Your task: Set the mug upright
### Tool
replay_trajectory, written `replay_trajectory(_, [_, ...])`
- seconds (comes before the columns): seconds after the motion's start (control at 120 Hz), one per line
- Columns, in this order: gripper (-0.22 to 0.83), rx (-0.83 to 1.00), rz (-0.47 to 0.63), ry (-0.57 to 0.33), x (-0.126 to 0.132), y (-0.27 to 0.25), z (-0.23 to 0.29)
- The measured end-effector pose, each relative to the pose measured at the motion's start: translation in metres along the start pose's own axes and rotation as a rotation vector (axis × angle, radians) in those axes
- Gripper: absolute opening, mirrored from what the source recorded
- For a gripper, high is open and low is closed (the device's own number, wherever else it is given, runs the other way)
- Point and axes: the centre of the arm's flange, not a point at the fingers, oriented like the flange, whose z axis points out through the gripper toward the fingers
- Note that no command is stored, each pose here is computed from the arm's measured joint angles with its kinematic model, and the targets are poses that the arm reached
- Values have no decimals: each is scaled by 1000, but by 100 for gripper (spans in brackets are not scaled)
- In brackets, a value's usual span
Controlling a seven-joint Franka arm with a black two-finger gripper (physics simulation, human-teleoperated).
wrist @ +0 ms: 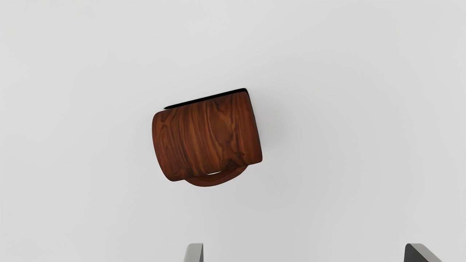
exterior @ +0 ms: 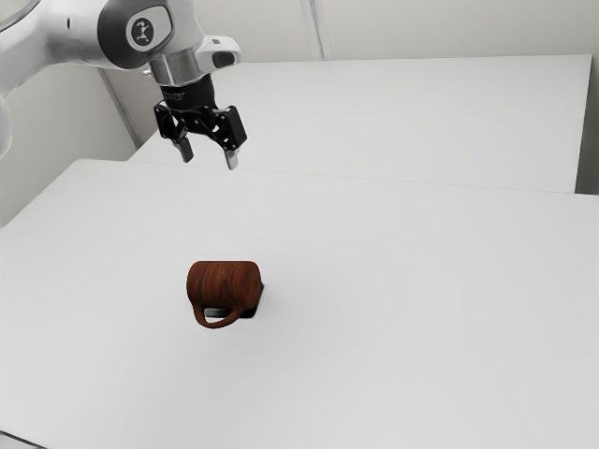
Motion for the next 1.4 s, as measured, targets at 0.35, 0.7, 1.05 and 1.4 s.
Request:
replay_trajectory(0.35, [62,-5,-3,-12,-5,1,11])
replay_trajectory(0.7, [62,-62,-2,-54,-8,-5,35])
replay_trajectory(1.05, [62,-115,-13,-82,-11,-26,58])
replay_trajectory(1.4, [62,-150,-78,-80,-3,-83,70])
